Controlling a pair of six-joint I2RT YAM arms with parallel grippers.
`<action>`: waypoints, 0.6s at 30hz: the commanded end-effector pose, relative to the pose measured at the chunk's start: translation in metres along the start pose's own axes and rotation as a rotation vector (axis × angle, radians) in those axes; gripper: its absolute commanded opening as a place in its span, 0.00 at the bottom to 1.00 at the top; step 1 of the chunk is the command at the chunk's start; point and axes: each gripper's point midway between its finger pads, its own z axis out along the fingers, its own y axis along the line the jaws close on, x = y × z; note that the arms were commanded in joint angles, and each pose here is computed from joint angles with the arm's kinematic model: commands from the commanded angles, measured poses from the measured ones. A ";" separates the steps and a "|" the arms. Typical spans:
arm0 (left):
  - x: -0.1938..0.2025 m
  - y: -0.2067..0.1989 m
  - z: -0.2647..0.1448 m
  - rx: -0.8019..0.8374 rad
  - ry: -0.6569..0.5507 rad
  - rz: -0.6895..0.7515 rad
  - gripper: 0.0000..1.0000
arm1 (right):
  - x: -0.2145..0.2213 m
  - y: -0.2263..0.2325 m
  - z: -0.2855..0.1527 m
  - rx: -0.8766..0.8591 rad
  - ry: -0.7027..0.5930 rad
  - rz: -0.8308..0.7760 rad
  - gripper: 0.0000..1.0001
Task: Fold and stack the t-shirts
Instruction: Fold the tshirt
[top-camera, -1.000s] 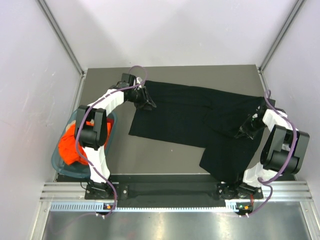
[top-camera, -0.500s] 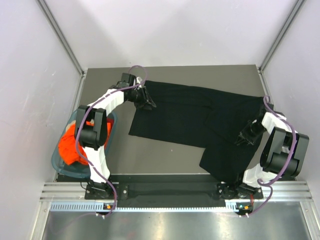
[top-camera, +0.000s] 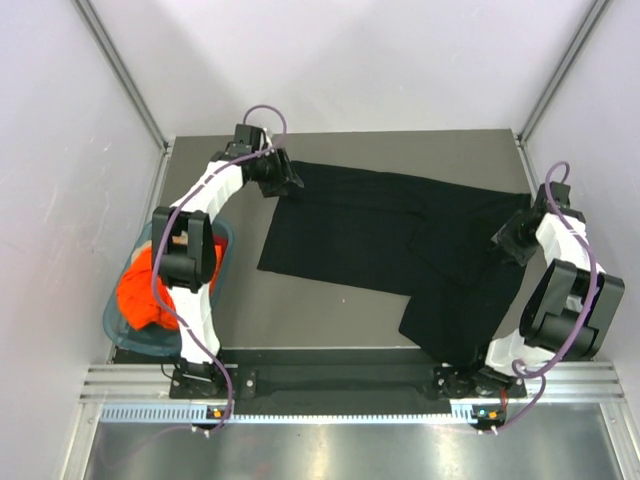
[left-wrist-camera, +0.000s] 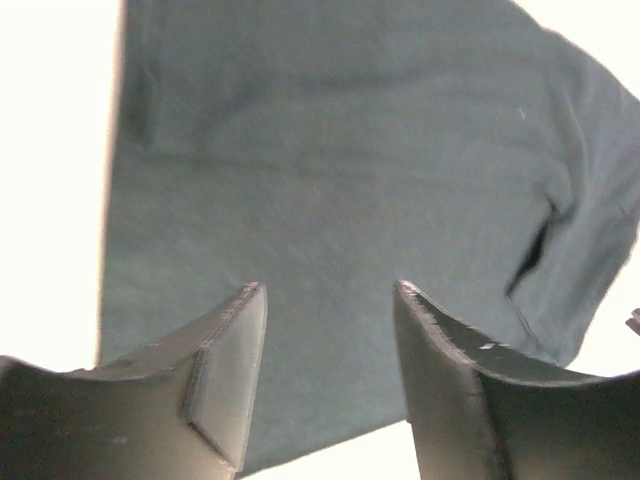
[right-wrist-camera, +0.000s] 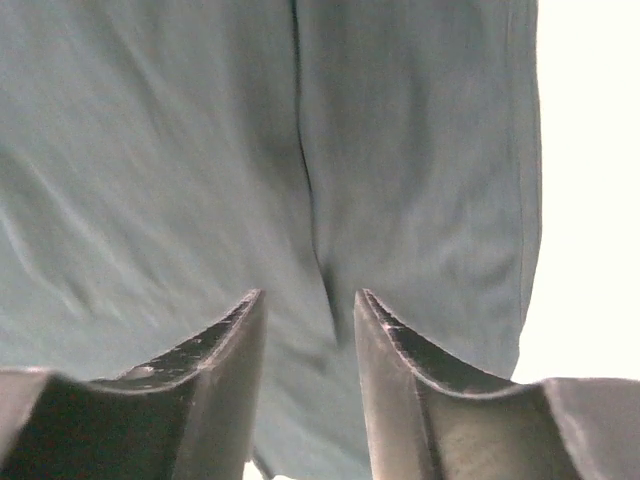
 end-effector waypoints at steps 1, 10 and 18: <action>-0.036 0.011 0.006 -0.066 -0.091 0.036 0.61 | -0.074 0.017 0.003 -0.035 -0.246 0.005 0.48; -0.068 0.036 0.060 -0.125 -0.106 0.138 0.64 | -0.179 0.022 0.021 0.010 -0.440 -0.035 0.67; -0.065 0.065 0.093 -0.185 -0.098 0.123 0.62 | -0.214 0.023 0.031 0.046 -0.415 -0.126 0.71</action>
